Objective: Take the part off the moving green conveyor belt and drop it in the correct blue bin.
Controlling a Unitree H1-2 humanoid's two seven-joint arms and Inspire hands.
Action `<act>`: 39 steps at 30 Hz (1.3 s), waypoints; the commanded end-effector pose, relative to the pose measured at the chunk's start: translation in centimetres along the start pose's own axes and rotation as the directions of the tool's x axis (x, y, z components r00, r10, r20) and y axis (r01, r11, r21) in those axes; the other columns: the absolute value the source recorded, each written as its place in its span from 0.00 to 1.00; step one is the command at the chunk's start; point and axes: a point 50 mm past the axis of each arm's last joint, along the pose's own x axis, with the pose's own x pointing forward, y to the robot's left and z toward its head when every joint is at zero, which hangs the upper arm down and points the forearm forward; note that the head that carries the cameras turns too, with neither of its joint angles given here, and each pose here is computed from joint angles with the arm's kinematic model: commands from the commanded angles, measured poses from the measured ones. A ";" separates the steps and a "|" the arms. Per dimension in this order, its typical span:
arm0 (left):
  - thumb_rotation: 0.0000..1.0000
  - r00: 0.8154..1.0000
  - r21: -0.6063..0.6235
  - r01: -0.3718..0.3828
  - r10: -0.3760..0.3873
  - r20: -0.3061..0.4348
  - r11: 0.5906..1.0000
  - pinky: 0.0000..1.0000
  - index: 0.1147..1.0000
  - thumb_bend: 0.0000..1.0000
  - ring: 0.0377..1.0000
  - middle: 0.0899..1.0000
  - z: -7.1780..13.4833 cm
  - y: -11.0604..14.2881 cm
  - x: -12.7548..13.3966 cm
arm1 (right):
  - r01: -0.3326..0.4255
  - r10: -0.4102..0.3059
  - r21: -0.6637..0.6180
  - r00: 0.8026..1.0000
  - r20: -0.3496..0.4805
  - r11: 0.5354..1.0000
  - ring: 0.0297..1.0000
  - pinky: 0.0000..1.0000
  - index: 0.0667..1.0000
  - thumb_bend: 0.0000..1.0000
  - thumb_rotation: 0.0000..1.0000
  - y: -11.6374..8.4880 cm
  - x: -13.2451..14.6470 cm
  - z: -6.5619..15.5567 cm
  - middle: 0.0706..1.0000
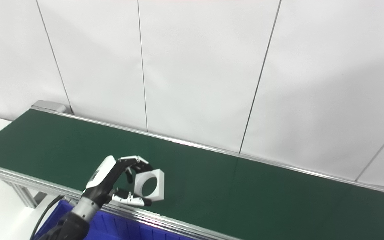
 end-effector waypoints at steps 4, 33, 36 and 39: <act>0.00 0.994 -0.032 -0.031 0.034 0.104 0.999 0.33 0.43 0.47 0.42 0.47 1.6 1.1 -0.1 | 0.003 -0.005 0.017 0.994 0.113 1.000 0.77 0.69 0.83 0.81 0.42 0.1 0.6 2.1 0.81; 0.00 0.986 -0.048 0.164 -0.163 0.021 0.985 0.38 0.42 0.48 0.42 0.47 1.9 -3.5 -5.4 | -0.010 0.009 0.013 0.994 0.113 1.000 0.82 0.77 0.89 0.76 0.53 0.2 1.4 4.1 0.87; 0.00 0.980 -0.061 0.196 -0.194 0.034 0.979 0.39 0.42 0.48 0.44 0.46 1.6 -3.8 -5.8 | -0.005 0.003 0.017 0.994 0.113 1.000 0.82 0.77 0.89 0.77 0.53 0.2 1.5 4.3 0.87; 0.00 0.961 -0.038 0.276 -0.276 0.005 0.961 0.39 0.42 0.48 0.45 0.45 1.2 -4.0 -6.0 | -0.002 0.000 0.015 0.994 0.113 1.000 0.81 0.75 0.88 0.80 0.54 0.2 1.6 4.3 0.86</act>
